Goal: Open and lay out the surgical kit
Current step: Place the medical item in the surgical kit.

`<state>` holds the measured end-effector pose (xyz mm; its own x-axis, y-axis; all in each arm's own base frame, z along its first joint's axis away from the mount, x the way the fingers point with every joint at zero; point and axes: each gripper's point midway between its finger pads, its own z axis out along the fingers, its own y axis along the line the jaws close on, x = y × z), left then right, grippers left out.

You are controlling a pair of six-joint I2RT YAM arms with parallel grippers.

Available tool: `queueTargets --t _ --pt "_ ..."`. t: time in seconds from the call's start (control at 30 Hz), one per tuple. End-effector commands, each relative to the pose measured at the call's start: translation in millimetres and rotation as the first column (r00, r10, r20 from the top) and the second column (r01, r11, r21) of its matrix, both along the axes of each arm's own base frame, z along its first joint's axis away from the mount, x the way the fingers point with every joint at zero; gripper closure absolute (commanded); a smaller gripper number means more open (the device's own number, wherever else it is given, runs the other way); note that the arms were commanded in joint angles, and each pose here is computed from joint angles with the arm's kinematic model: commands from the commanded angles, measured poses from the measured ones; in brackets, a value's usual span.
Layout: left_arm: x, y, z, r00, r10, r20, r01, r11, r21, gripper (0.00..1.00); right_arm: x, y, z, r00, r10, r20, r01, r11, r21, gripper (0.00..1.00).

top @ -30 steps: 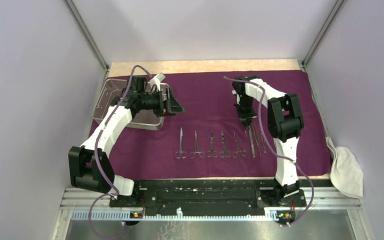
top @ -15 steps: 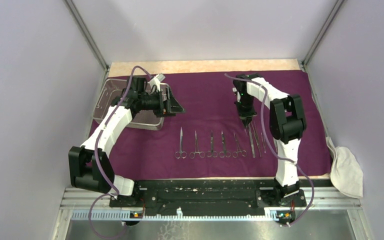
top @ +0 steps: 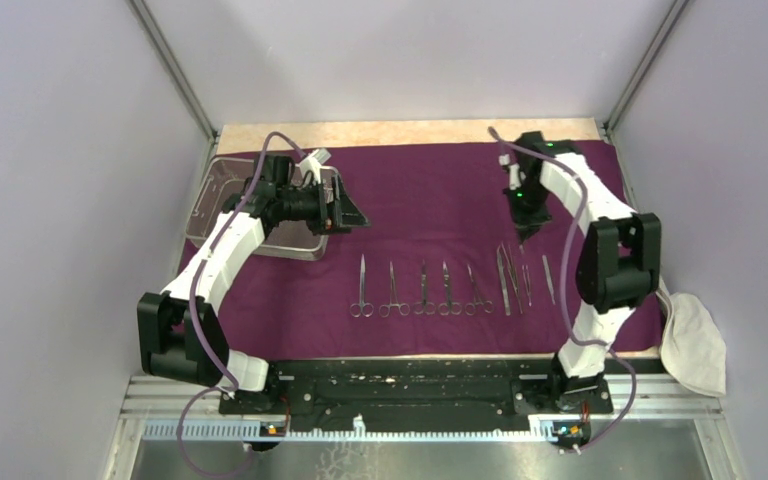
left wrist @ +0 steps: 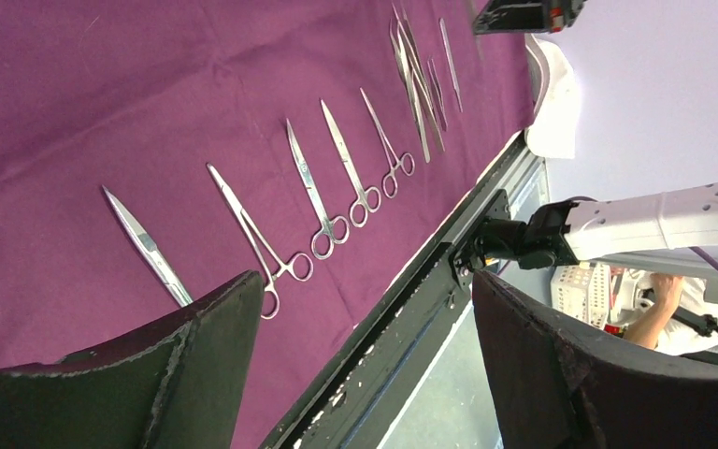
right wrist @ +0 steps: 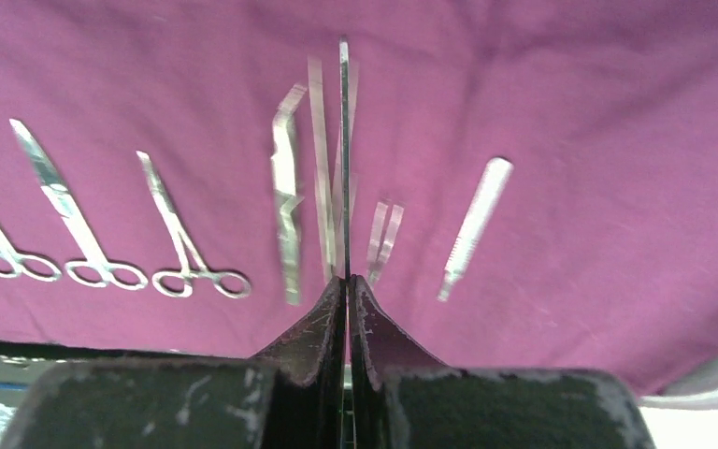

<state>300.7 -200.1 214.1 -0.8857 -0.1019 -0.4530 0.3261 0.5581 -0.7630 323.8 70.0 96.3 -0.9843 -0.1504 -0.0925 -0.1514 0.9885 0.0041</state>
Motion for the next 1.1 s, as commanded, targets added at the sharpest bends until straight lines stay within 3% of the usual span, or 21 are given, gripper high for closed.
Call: queueTargets --t 0.0,0.1,0.2,0.37,0.5,0.87,1.07 --pt "0 1 14 0.997 -0.020 0.068 0.021 1.000 -0.006 0.12 -9 -47 28 0.998 0.012 0.063 -0.014 0.999 0.036 1.00" --pt "-1 1 11 0.997 -0.022 0.069 0.022 1.000 -0.001 0.12 -28 -81 29 0.998 -0.064 0.028 0.061 0.992 0.108 1.00" --pt "-3 0 7 0.997 -0.026 0.066 0.026 1.000 0.005 0.12 -34 -97 26 0.994 -0.083 0.071 0.065 0.971 0.229 1.00" --pt "-7 -4 1 0.997 -0.044 0.068 0.042 0.999 0.034 0.11 -35 -92 26 0.986 -0.073 0.149 0.007 0.915 0.403 1.00" --pt "-9 -4 -2 0.996 -0.051 0.073 0.047 0.997 0.056 0.11 -47 -87 12 0.991 -0.046 0.129 -0.021 0.879 0.477 1.00" --pt "-14 -3 -11 0.995 -0.057 0.087 0.045 0.989 0.140 0.09 -87 -86 -16 0.996 -0.009 0.090 -0.039 0.858 0.511 1.00" --pt "-17 -3 -13 0.993 -0.071 0.094 0.054 0.984 0.167 0.09 -82 -90 -31 0.997 -0.030 0.076 -0.014 0.854 0.520 1.00"
